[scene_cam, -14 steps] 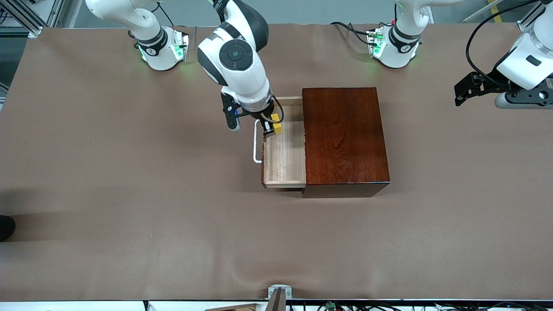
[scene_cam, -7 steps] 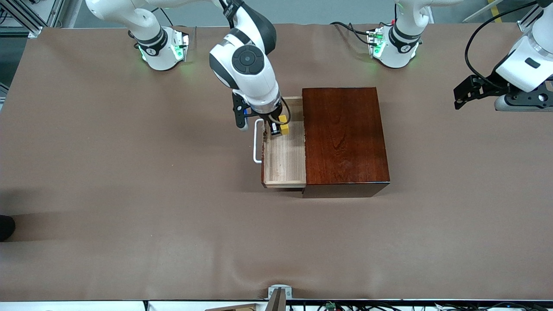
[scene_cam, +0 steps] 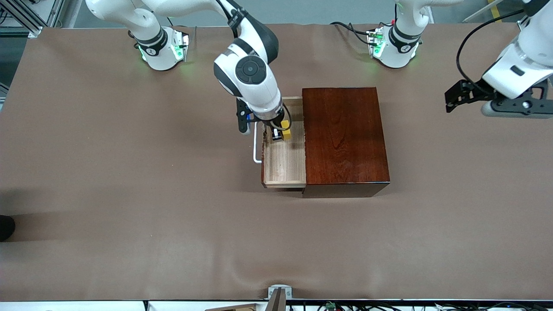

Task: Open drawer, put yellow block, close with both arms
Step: 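Open the right gripper to drop the cube while the left gripper reaches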

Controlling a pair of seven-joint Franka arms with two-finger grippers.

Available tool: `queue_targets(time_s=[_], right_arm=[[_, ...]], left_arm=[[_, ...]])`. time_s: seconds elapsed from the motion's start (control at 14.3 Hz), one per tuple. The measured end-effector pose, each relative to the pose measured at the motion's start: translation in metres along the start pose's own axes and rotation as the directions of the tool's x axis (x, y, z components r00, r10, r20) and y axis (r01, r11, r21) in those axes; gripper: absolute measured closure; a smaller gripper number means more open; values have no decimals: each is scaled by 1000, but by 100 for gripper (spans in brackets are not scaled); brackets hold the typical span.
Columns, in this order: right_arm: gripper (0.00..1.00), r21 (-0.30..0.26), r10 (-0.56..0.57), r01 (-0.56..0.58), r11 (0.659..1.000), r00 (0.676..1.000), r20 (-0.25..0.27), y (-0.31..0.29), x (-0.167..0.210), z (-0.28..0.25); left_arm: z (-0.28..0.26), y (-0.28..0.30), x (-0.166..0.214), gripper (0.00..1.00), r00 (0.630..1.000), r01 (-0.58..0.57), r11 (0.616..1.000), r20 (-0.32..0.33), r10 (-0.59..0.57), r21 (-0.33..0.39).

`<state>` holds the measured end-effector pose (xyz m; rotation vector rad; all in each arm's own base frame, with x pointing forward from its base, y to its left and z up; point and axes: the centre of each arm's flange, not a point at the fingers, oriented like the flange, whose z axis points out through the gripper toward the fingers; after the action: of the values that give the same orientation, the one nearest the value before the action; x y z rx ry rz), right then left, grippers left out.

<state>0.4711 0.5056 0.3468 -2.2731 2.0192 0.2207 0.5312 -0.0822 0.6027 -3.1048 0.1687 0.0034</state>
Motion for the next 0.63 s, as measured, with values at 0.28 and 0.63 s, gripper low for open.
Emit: queue_targets(time_s=[0.28, 0.63], right_arm=[[44, -21, 4, -4, 1000, 1000, -13, -1, 3, 20], [38, -20, 12, -12, 1000, 1000, -15, -3, 4, 22]], left_arm=[[13, 20, 14, 0, 999, -37, 999, 16, 37, -5], [10, 74, 16, 0, 997, -71, 997, 8, 71, -15]])
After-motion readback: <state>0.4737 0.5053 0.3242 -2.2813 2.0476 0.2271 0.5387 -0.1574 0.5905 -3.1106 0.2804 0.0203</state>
